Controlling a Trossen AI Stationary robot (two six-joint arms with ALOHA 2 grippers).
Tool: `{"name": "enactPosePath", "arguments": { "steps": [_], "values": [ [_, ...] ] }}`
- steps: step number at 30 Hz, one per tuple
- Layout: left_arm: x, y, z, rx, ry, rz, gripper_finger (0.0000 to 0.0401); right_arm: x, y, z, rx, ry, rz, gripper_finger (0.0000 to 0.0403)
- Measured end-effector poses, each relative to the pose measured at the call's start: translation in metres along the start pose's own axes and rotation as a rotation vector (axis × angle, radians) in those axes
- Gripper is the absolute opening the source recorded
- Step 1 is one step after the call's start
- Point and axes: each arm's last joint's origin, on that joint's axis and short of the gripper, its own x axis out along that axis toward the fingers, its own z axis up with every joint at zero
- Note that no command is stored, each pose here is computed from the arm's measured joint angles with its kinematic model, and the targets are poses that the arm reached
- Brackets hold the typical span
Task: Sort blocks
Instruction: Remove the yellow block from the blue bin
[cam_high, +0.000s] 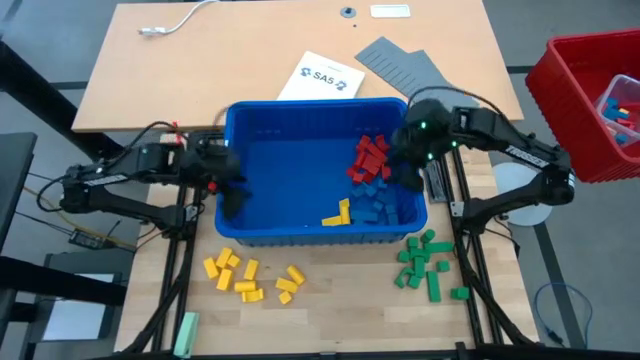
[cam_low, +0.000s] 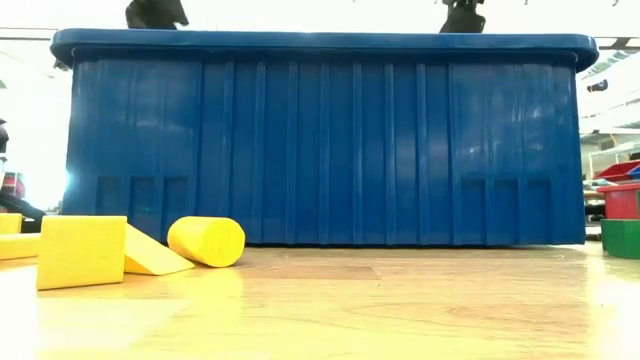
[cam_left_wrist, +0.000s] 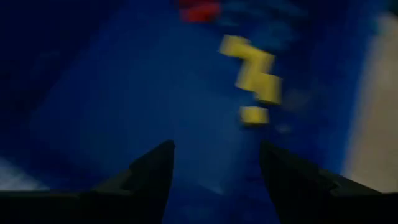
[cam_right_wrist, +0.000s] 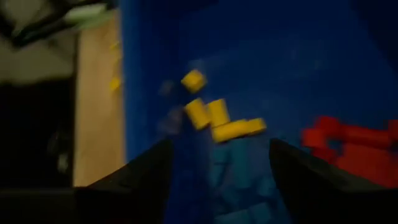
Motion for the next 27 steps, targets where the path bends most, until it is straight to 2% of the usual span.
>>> {"name": "enactPosePath", "arguments": {
  "steps": [3,6,12,19,27],
  "values": [
    [0.018,-0.013,-0.002,0.12,0.013,-0.144,0.0243,0.011,0.019,-0.008,-0.087,0.07,0.074,0.0246],
    [0.039,-0.022,-0.012,0.199,0.098,-0.206,0.0243,0.029,0.037,-0.017,-0.151,0.15,0.128,0.0239],
    [0.055,-0.042,-0.018,0.246,0.173,-0.349,0.0242,0.042,0.064,-0.029,-0.171,0.19,0.092,0.0221],
    [0.042,-0.05,-0.013,0.248,0.146,-0.373,0.0242,0.045,0.085,-0.035,-0.178,0.17,0.059,0.0215],
    [0.063,-0.076,-0.03,0.322,0.239,-0.316,0.0242,0.07,0.092,-0.062,-0.22,0.283,0.027,0.0215]
  ]
}}
